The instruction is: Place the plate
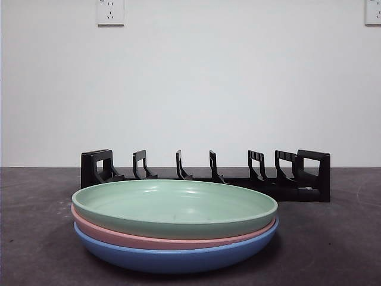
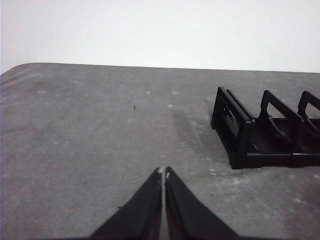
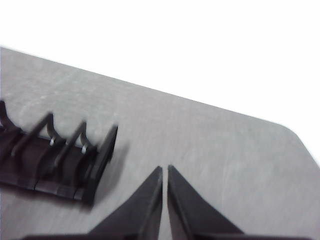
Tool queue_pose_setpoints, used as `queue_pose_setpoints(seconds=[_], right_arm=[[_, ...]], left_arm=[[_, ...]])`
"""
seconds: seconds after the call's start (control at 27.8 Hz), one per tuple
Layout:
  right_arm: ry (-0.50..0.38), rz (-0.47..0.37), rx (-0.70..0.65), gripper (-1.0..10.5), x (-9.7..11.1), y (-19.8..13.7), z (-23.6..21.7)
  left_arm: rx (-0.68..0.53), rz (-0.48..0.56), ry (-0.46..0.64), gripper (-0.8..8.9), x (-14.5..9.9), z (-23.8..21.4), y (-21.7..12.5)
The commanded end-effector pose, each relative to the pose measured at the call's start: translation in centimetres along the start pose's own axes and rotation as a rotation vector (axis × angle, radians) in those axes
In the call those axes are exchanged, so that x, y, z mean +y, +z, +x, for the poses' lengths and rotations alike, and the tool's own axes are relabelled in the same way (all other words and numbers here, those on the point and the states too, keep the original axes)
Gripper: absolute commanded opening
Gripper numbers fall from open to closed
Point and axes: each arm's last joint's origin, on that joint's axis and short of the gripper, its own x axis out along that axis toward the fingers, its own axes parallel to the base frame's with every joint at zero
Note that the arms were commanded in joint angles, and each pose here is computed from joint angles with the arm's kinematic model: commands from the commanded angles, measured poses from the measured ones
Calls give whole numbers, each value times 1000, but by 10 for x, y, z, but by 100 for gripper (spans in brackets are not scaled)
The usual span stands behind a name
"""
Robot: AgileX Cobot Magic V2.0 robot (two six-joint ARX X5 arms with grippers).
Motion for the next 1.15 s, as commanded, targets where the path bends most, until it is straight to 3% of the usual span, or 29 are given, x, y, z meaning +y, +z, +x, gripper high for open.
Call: queue_pose_setpoints(seconds=[0.04,0.14,0.36,1.15], right_arm=[[-6,75,-26,14,8,-48,-13],[-54,98,-51,14,7,-74,-17],[-139,109,1,14,0,-81,-20],[-151,111,-9,14,-2,-81,-21]], left_arm=[[6,3,1,7,0,2,-5],[6,3,1,7,0,2,-5],[5,3,1,7,0,2,-5],[6,3,1,7,0,2,-5]])
